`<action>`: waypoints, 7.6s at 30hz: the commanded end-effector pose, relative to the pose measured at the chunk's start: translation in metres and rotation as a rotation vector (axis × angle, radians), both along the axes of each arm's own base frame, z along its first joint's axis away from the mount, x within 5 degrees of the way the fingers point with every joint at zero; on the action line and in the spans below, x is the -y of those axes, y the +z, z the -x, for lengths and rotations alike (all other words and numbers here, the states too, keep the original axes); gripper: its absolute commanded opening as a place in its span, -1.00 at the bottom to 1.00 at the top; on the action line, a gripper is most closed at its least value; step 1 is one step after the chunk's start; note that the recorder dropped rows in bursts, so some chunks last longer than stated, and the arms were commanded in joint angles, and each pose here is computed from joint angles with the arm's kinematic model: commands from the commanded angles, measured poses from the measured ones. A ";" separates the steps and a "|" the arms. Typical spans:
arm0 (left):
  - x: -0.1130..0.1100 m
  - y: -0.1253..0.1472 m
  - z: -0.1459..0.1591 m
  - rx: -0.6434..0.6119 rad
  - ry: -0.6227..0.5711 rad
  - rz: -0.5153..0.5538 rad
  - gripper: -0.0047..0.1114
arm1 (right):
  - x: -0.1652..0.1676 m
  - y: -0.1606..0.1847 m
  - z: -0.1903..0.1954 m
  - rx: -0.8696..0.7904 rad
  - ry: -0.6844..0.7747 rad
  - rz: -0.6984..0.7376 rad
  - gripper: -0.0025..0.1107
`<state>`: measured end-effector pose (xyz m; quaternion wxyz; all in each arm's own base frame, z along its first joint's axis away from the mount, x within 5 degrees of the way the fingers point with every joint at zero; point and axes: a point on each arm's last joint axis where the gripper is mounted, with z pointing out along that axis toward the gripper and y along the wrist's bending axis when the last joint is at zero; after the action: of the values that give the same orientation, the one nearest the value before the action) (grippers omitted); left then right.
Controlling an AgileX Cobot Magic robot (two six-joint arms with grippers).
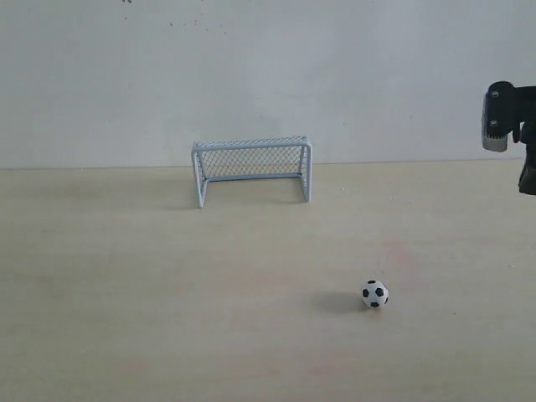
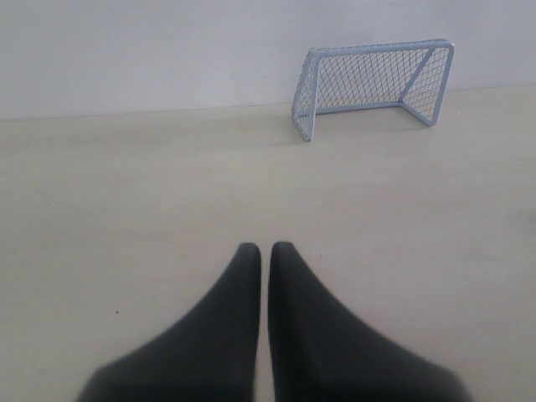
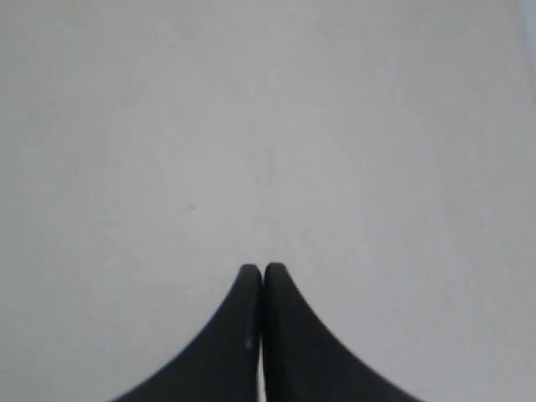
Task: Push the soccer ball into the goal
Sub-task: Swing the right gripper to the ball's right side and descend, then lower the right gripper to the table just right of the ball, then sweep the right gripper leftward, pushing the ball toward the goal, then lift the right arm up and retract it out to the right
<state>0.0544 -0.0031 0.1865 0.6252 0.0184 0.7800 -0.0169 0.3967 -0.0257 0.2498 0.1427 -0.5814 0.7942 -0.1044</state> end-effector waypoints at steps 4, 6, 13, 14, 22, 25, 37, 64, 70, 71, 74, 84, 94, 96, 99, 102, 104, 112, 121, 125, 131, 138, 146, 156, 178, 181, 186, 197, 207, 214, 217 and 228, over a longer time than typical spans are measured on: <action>0.000 -0.001 0.000 0.002 0.002 0.012 -0.84 | -0.027 0.017 -0.010 -0.098 0.357 -0.179 -0.96; 0.000 -0.001 0.000 0.002 0.002 0.012 -0.84 | -0.033 0.015 -0.011 -0.107 0.375 -0.166 -0.96; 0.000 -0.001 0.000 0.000 0.002 0.012 -0.84 | -0.067 0.002 -0.003 -0.185 0.508 -0.008 -0.96; 0.000 -0.001 0.000 0.000 0.002 0.012 -0.84 | -0.072 -0.006 0.001 -0.219 0.538 0.033 -0.96; 0.000 -0.001 0.000 0.000 0.002 0.012 -0.84 | -0.103 -0.054 0.036 -0.425 0.770 0.144 -0.96; 0.000 -0.001 0.000 0.000 0.002 0.012 -0.84 | -0.113 -0.055 0.041 -0.421 0.802 0.097 -0.96; 0.000 -0.001 0.000 0.000 0.002 0.012 -0.84 | -0.136 -0.056 0.046 -0.405 0.878 0.015 -0.96; 0.000 -0.001 0.000 0.000 0.002 0.012 -0.84 | -0.142 -0.092 0.042 -0.493 0.980 0.010 -0.96; 0.000 -0.001 0.000 0.000 0.002 0.012 -0.84 | -0.144 -0.096 0.035 -0.426 0.973 0.025 -0.96; 0.000 -0.001 0.000 0.000 0.002 0.012 -0.84 | -0.144 -0.097 0.035 -0.421 0.973 0.030 -0.96; 0.000 -0.001 0.000 0.000 0.002 0.012 -0.84 | -0.144 -0.104 0.032 -0.420 0.973 0.038 -0.96; 0.000 -0.001 0.000 0.000 0.002 0.012 -0.84 | -0.146 -0.112 0.029 -0.406 0.973 0.043 -0.96; 0.000 -0.001 0.000 0.001 0.002 0.010 -0.84 | -0.161 -0.112 0.038 -0.449 1.021 0.055 -0.96; 0.000 -0.001 0.000 0.000 0.002 0.012 -0.84 | -0.161 -0.112 0.039 -0.452 1.022 0.070 -0.96; 0.000 -0.001 0.000 0.000 0.002 0.012 -0.84 | -0.159 -0.112 0.038 -0.462 1.011 0.115 -0.96; 0.000 -0.001 0.000 0.000 0.002 0.012 -0.84 | -0.157 -0.112 0.035 -0.445 0.992 0.160 -0.96; 0.000 -0.001 0.000 0.000 0.002 0.012 -0.84 | -0.155 -0.113 0.032 -0.424 0.982 0.185 -0.96; 0.000 -0.001 0.000 0.000 0.002 0.012 -0.84 | -0.156 -0.113 0.030 -0.401 0.980 0.191 -0.96; 0.000 -0.001 0.000 0.000 0.002 0.012 -0.84 | -0.154 -0.112 0.034 -0.451 0.981 0.185 -0.96; 0.000 -0.001 0.000 0.000 0.002 0.012 -0.84 | -0.154 -0.112 0.036 -0.477 0.982 0.181 -0.96; 0.000 -0.001 0.000 0.000 0.002 0.012 -0.84 | -0.156 -0.111 0.037 -0.474 0.976 0.159 -0.96; 0.000 -0.001 0.000 0.000 0.002 0.012 -0.84 | -0.156 -0.111 0.037 -0.474 0.976 0.159 -0.96; 0.000 -0.001 0.000 0.000 0.002 0.012 -0.84 | -0.193 -0.072 -0.028 0.414 0.394 -0.202 -0.96; 0.000 -0.001 0.000 0.000 0.002 0.012 -0.84 | -0.132 0.017 -0.004 0.346 0.156 -0.383 -0.96; 0.000 -0.001 0.000 0.000 0.002 0.012 -0.84 | 0.020 0.060 0.108 0.335 -0.578 -0.723 -0.96; 0.000 -0.001 0.000 0.000 0.002 0.012 -0.84 | 0.010 0.056 0.129 0.353 -0.590 -0.774 -0.96; 0.000 -0.001 0.000 0.000 0.002 0.012 -0.84 | -0.008 0.063 0.161 0.304 -0.534 -0.851 -0.96; 0.000 -0.001 0.000 0.000 0.002 0.012 -0.84 | -0.036 0.072 0.200 0.014 -0.315 -0.942 -0.96; 0.000 -0.001 0.000 0.000 0.002 0.012 -0.84 | -0.036 0.073 0.199 0.019 -0.332 -0.953 -0.96; 0.000 -0.001 0.000 0.000 0.002 0.012 -0.84 | -0.039 0.092 0.210 0.139 -0.419 -1.017 -0.96; 0.000 -0.001 0.000 0.000 0.002 0.012 -0.84 | -0.040 0.106 0.223 0.324 -0.464 -1.058 -0.96; 0.000 -0.001 0.000 0.000 0.002 0.012 -0.84 | -0.035 0.068 0.269 0.827 -0.692 -1.079 -0.96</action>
<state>0.0543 -0.0031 0.1864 0.6246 0.0184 0.7805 -0.0169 0.1362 0.0106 0.3324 0.6324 -0.0913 0.7657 0.0736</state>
